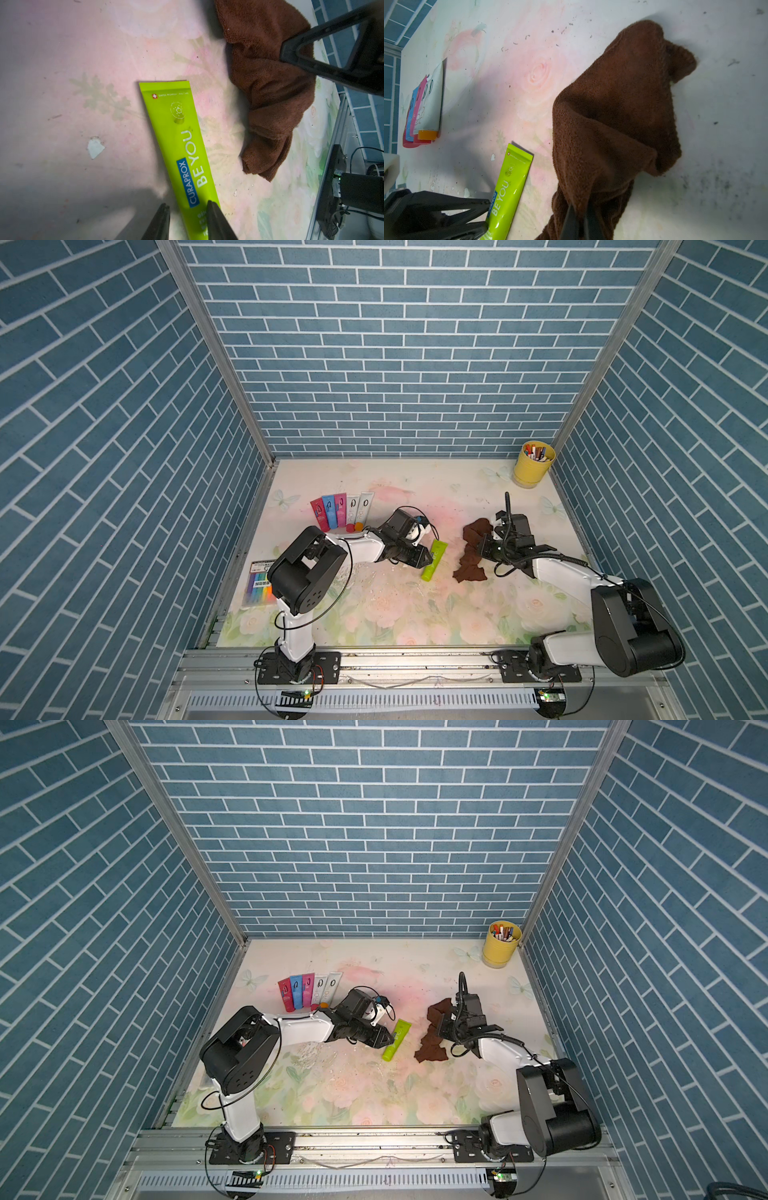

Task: Wipe the surface of the toothpaste tube
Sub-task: Adjust the toothpaste at the center of the board.

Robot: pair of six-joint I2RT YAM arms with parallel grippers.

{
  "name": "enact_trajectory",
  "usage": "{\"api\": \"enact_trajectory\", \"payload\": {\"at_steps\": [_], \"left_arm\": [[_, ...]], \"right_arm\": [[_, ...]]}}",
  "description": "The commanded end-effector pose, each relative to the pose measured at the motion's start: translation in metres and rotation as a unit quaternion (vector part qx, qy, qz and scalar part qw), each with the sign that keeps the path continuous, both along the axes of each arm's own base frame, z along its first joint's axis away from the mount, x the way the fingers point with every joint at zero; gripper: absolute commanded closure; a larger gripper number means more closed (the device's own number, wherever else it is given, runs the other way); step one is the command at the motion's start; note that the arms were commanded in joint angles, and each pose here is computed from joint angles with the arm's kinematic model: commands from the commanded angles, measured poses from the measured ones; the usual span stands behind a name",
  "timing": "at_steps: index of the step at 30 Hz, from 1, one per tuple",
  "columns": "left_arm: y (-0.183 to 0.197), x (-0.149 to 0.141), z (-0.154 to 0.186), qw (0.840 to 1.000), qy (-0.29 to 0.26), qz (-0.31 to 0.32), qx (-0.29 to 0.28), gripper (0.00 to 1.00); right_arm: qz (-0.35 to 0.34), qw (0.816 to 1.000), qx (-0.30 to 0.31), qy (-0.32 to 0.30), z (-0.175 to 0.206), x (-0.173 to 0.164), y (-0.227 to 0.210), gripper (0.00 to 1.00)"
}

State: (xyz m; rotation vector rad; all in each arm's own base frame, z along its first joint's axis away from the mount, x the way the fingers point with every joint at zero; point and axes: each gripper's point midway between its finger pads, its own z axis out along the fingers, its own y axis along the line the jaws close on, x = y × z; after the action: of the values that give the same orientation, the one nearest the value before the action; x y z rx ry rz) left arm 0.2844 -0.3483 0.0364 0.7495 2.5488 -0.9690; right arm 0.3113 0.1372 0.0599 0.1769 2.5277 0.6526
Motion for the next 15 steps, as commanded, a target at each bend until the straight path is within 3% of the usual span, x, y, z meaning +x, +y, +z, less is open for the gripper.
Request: {"api": "enact_trajectory", "payload": {"at_steps": [1,8,15], "left_arm": [[-0.001,-0.002,-0.010,1.000,0.007,-0.006,0.018,0.63],[-0.006,-0.004,-0.022,0.999,0.009,-0.010,0.041,0.61],[0.001,-0.005,-0.032,0.997,0.002,-0.004,0.078,0.83]], "right_arm": [[0.012,1.000,0.004,-0.010,0.004,-0.002,0.002,1.00],[0.017,1.000,0.011,-0.009,0.004,-0.002,0.005,1.00],[0.018,1.000,0.013,-0.010,0.006,-0.002,0.006,1.00]]}}
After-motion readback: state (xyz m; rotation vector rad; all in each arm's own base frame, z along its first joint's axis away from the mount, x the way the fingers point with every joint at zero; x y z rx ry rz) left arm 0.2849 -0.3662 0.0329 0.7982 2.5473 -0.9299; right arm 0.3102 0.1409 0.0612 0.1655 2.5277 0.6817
